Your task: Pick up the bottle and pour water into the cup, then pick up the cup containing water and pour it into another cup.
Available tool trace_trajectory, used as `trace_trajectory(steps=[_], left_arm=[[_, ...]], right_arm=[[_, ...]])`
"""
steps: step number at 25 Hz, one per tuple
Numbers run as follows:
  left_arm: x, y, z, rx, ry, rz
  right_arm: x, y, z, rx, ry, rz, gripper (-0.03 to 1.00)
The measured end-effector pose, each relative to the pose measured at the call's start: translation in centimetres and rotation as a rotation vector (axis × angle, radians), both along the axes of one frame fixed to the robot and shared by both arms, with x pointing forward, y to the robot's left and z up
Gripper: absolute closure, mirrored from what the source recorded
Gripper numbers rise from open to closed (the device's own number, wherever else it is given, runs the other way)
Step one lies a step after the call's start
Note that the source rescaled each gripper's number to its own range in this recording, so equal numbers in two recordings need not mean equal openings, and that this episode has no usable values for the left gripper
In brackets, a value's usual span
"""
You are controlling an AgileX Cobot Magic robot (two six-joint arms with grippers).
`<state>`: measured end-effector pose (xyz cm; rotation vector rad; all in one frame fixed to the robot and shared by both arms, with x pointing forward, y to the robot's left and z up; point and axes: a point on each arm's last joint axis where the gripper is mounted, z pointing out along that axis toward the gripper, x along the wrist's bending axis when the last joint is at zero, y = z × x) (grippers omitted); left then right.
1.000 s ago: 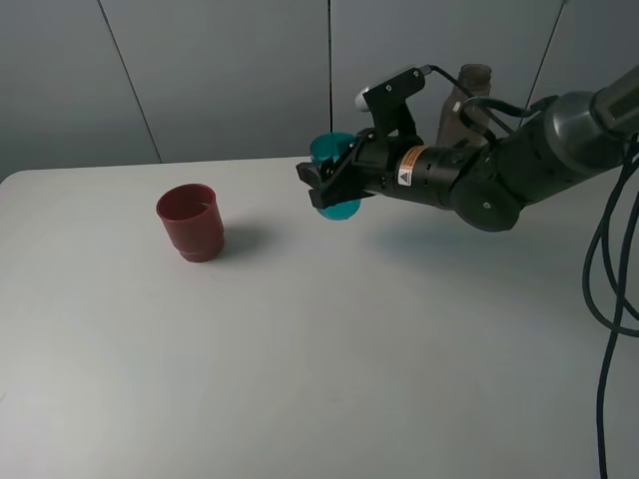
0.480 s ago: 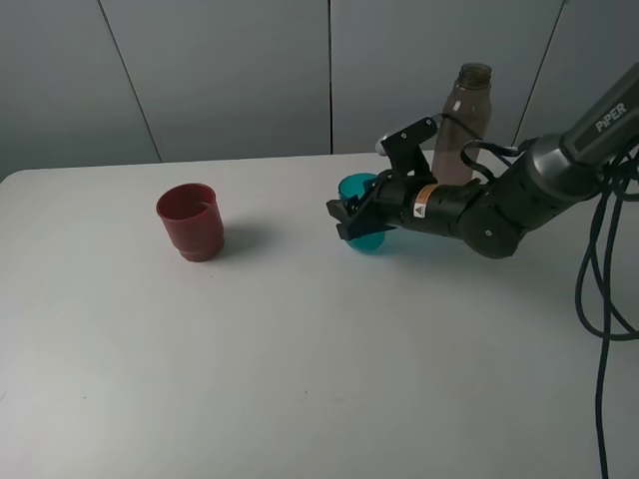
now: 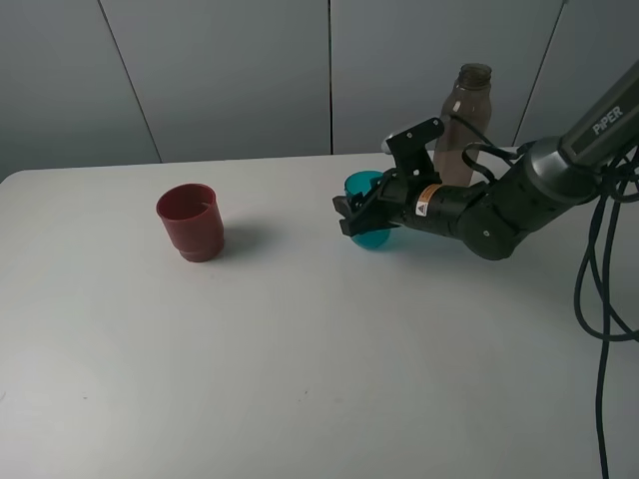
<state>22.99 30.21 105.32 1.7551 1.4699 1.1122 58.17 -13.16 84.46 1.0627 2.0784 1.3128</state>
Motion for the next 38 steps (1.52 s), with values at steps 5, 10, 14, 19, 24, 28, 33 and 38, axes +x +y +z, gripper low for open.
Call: trace_trajectory(steps=[5,10,14,19,24,28,33,38], left_arm=[[0.0,0.0,0.0,0.000,0.000,0.000],[0.0,0.0,0.0,0.000,0.000,0.000],[0.0,0.0,0.0,0.000,0.000,0.000],[0.0,0.0,0.0,0.000,0.000,0.000],[0.0,0.0,0.0,0.000,0.000,0.000],[0.0,0.0,0.0,-0.002,0.000,0.001],[0.0,0.0,0.0,-0.002,0.000,0.001],[0.0,0.0,0.0,0.000,0.000,0.000]], right_arm=[[0.0,0.0,0.0,0.002,0.001,-0.001,0.13],[0.0,0.0,0.7,0.008,-0.003,-0.007,-0.03],[-0.9,-0.5,2.2,0.003,-0.002,-0.012,-0.03],[-4.1,-1.9,4.0,-0.015,0.009,-0.013,-0.03],[-7.6,-3.7,8.9,-0.009,-0.080,-0.031,-0.03],[-10.3,-5.4,14.2,-0.049,-0.130,-0.070,-0.03],[-14.6,-8.4,18.6,-0.134,-0.039,-0.189,-0.03],[-19.9,-11.4,21.8,-0.141,0.027,-0.277,-0.03]])
